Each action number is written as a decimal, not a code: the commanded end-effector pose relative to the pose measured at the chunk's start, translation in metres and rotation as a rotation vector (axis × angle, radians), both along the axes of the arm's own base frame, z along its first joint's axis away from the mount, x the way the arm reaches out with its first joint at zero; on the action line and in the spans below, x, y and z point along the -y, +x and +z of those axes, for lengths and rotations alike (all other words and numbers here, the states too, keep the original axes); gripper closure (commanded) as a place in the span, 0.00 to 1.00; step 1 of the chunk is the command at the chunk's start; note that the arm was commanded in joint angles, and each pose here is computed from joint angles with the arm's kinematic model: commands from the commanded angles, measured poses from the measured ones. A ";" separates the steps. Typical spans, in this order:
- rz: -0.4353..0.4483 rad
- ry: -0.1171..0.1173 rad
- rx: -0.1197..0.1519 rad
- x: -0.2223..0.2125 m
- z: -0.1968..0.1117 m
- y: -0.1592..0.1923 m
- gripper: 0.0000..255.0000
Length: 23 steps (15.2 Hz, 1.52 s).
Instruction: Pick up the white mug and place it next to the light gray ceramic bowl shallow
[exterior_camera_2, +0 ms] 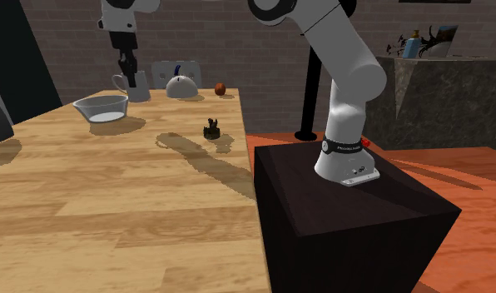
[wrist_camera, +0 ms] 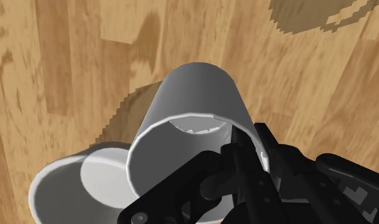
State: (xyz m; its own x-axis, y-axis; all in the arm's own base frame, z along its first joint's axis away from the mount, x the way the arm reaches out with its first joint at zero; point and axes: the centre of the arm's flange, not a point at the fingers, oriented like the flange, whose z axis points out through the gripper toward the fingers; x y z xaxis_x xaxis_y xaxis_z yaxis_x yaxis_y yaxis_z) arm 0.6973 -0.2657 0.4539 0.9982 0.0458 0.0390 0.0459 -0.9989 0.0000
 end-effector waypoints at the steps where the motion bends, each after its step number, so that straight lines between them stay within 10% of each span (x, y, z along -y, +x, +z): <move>1: 0.000 0.000 0.000 -0.001 -0.011 -0.001 1.00; 23: 0.000 0.000 0.000 -0.001 -0.091 -0.001 1.00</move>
State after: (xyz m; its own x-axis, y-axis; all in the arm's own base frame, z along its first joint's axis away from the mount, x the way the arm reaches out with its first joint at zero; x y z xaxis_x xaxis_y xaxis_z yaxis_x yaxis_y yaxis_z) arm 0.6965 -0.2652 0.3624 0.9982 0.0457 0.0391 0.0457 -0.9990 0.0000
